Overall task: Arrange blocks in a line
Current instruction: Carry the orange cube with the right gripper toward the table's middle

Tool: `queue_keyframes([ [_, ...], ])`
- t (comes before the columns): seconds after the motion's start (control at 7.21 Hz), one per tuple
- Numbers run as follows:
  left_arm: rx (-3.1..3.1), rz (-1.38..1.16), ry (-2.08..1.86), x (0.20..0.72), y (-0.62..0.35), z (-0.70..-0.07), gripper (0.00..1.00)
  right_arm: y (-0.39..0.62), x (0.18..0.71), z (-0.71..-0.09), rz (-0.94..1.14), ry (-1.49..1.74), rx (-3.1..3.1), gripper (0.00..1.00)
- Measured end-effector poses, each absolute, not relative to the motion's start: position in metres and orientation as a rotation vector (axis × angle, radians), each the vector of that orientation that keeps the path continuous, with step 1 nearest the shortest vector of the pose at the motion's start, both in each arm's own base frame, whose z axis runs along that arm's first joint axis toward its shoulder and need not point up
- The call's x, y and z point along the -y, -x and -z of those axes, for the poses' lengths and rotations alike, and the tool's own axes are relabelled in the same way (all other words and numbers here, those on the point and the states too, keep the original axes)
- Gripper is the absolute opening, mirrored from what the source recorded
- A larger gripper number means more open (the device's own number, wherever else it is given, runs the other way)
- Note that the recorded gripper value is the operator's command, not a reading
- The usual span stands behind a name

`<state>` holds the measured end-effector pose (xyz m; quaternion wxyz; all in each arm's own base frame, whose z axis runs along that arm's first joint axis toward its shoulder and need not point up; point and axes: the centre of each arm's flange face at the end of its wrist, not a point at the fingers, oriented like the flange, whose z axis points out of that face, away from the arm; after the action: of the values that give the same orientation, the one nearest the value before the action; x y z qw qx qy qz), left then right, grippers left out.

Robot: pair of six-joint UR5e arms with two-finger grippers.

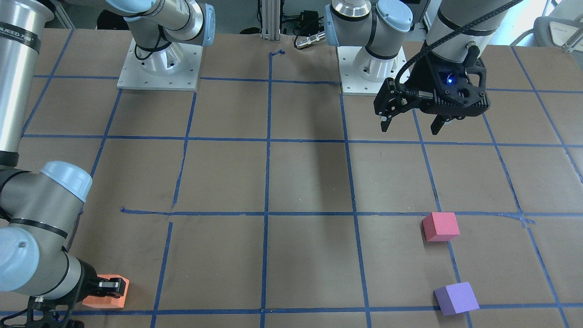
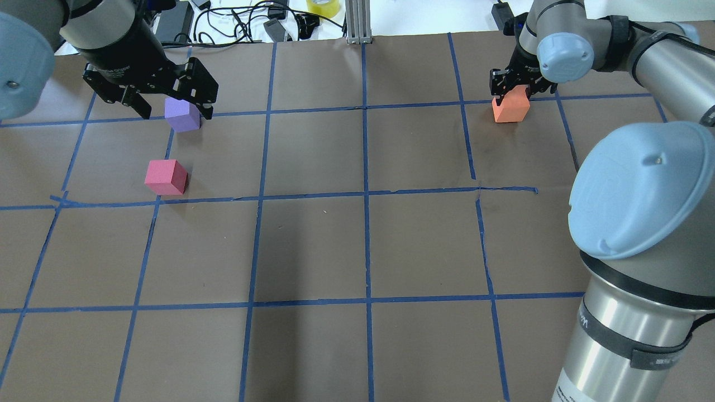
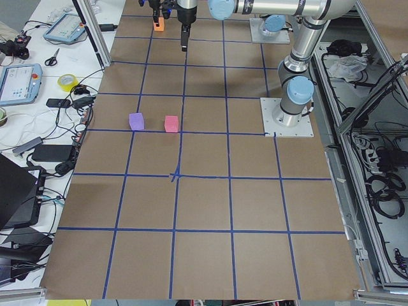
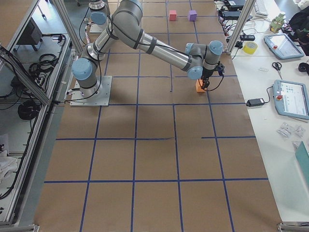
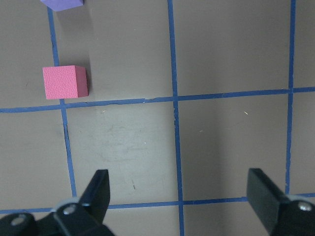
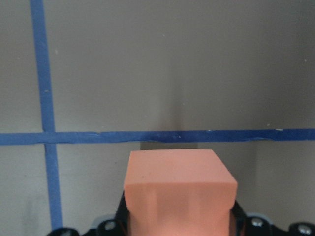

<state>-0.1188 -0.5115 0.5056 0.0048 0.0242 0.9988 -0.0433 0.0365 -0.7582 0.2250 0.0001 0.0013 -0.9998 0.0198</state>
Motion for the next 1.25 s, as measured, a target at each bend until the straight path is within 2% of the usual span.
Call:
queue_keyframes([
  [0.42, -3.127, 0.137, -0.075, 0.512, 0.118, -0.506, 1.00, -0.157, 0.771, -0.250, -0.168, -0.034, 3.189, 0.08],
  [0.55, -3.127, 0.138, -0.075, 0.512, 0.118, -0.506, 1.00, -0.207, 0.765, -0.252, -0.179, -0.010, 3.200, 0.00],
  [1.11, -3.124, 0.139, -0.066, 0.513, 0.115, -0.507, 1.00, -0.384, 0.736, -0.246, -0.230, 0.074, 3.241, 0.01],
  [1.25, -3.122, 0.140, -0.070, 0.513, 0.112, -0.507, 1.00, -0.404, 0.730, -0.240, -0.228, 0.063, 3.244, 0.06],
])
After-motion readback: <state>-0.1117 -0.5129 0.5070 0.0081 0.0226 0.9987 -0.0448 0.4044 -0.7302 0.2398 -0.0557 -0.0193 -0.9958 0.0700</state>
